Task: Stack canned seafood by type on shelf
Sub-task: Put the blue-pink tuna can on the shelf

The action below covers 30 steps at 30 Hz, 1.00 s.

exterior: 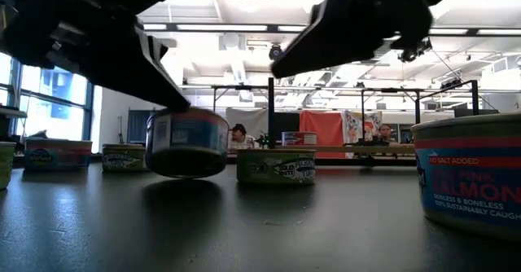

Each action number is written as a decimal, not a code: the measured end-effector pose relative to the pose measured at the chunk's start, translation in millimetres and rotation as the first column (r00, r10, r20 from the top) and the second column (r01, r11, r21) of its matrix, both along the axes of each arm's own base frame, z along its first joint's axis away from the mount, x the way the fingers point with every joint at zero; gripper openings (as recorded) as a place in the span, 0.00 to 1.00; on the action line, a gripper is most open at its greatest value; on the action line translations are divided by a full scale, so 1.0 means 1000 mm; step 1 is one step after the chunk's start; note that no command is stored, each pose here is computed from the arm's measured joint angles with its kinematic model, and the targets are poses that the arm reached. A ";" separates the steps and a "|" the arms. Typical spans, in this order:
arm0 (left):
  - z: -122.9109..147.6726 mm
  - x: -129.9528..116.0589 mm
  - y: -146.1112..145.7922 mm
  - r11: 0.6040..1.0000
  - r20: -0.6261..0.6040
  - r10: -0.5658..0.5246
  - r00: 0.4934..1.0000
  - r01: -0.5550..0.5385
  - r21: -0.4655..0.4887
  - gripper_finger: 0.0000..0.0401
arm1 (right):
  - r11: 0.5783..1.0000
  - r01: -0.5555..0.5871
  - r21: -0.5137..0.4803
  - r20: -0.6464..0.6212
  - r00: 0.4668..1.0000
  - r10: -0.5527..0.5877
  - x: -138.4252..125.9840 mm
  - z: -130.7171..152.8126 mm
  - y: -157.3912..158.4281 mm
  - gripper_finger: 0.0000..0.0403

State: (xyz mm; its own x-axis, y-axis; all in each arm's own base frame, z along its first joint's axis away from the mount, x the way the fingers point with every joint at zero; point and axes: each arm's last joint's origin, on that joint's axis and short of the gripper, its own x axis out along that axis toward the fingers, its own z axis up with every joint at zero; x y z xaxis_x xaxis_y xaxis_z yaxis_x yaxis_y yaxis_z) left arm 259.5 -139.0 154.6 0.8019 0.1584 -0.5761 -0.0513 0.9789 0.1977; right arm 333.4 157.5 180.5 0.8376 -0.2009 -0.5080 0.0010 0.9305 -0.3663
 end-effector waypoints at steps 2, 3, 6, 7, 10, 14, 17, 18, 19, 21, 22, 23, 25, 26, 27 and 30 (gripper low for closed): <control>-0.003 -0.005 0.003 1.000 0.034 0.003 0.999 -0.002 -0.023 0.00 | 0.999 -0.037 -0.012 0.000 0.999 0.037 0.005 0.001 -0.007 0.56; -0.004 -0.007 0.004 0.999 0.049 0.007 0.999 -0.005 -0.035 0.00 | 0.998 -0.055 -0.022 0.001 0.998 0.055 0.008 0.002 -0.010 0.59; -0.008 -0.014 0.009 0.997 0.100 0.019 0.995 -0.011 -0.078 0.00 | 0.993 -0.101 -0.057 0.009 0.995 0.102 0.014 0.005 -0.020 0.66; -0.009 -0.016 0.010 0.996 0.115 0.023 0.993 -0.013 -0.091 0.00 | 0.991 -0.117 -0.071 0.008 0.993 0.118 0.017 0.004 -0.023 0.68; -0.014 -0.024 0.015 0.992 0.161 0.034 0.986 -0.014 -0.127 0.00 | 0.973 -0.184 -0.139 -0.013 0.983 0.184 0.026 -0.005 -0.030 0.71; -0.020 -0.035 0.020 0.984 0.222 0.048 0.974 -0.008 -0.179 0.00 | 0.938 -0.260 -0.228 -0.044 0.965 0.257 0.040 -0.030 -0.037 0.72; -0.026 -0.044 0.024 0.978 0.247 0.055 0.967 -0.002 -0.211 0.00 | 0.927 -0.236 -0.291 -0.032 0.971 0.237 0.049 -0.044 -0.044 0.72; -0.028 -0.047 0.025 0.976 0.250 0.058 0.967 -0.002 -0.218 0.00 | 0.924 -0.234 -0.302 -0.029 0.971 0.236 0.051 -0.047 -0.046 0.72; -0.030 -0.049 0.026 0.974 0.255 0.060 0.965 -0.001 -0.225 0.00 | 0.924 -0.228 -0.306 -0.024 0.972 0.232 0.053 -0.051 -0.049 0.72; -0.033 -0.053 0.029 0.971 0.260 0.069 0.963 -0.005 -0.240 0.00 | 0.929 -0.219 -0.299 -0.011 0.974 0.226 0.056 -0.055 -0.054 0.72; -0.034 -0.054 0.030 0.970 0.260 0.071 0.963 -0.005 -0.243 0.00 | 0.930 -0.221 -0.295 -0.009 0.973 0.229 0.058 -0.057 -0.057 0.72; -0.035 -0.056 0.031 0.970 0.261 0.071 0.963 -0.006 -0.243 0.00 | 0.930 -0.227 -0.288 -0.009 0.972 0.235 0.060 -0.058 -0.059 0.72; -0.036 -0.057 0.032 0.970 0.261 0.072 0.963 -0.007 -0.243 0.00 | 0.930 -0.235 -0.284 -0.007 0.970 0.243 0.065 -0.059 -0.062 0.72; -0.036 -0.057 0.032 0.970 0.262 0.073 0.962 -0.007 -0.244 0.00 | 0.923 -0.244 -0.298 -0.015 0.968 0.251 0.067 -0.060 -0.062 0.72; -0.036 -0.057 0.032 0.969 0.265 0.073 0.962 -0.007 -0.245 0.00 | 0.911 -0.261 -0.320 -0.027 0.964 0.266 0.070 -0.062 -0.062 0.72; -0.036 -0.057 0.032 0.970 0.262 0.072 0.962 -0.006 -0.244 0.00 | 0.865 -0.321 -0.386 -0.081 0.946 0.315 0.079 -0.067 -0.060 0.72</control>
